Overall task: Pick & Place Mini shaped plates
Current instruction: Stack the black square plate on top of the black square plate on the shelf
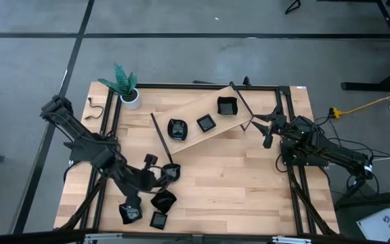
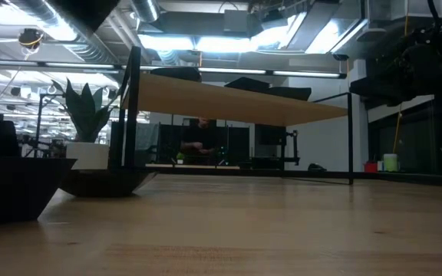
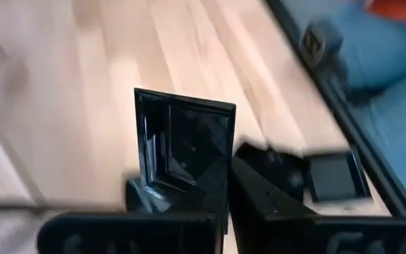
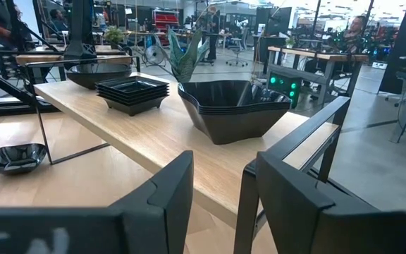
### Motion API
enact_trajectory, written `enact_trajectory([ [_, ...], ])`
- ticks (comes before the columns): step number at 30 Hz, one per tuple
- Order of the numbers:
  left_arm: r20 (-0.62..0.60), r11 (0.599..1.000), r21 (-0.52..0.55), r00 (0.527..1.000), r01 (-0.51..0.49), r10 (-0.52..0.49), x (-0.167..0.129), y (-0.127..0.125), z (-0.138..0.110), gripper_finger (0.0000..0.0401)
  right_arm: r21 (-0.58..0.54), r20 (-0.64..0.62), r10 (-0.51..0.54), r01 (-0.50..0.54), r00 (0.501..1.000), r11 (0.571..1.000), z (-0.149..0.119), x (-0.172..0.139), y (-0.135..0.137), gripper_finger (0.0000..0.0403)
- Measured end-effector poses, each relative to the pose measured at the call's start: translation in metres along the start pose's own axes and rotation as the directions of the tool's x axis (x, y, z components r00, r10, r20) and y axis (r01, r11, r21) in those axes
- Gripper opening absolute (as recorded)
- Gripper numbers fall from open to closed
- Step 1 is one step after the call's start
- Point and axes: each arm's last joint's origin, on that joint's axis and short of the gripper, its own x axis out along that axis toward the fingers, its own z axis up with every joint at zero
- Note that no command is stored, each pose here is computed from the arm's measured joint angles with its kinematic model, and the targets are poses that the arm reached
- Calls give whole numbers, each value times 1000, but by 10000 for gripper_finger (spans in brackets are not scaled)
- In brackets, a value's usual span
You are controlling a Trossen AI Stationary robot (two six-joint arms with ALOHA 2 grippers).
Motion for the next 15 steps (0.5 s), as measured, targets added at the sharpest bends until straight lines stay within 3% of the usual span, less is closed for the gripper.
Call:
enact_trajectory([
  [7,266,986,117,960,-118,83,-14,16,26,3,0,0,0,0,1000,1000,0,0,0,154],
  [15,411,939,131,879,-319,241,-13,48,47,3,0,0,0,0,1000,1000,0,0,0,154],
])
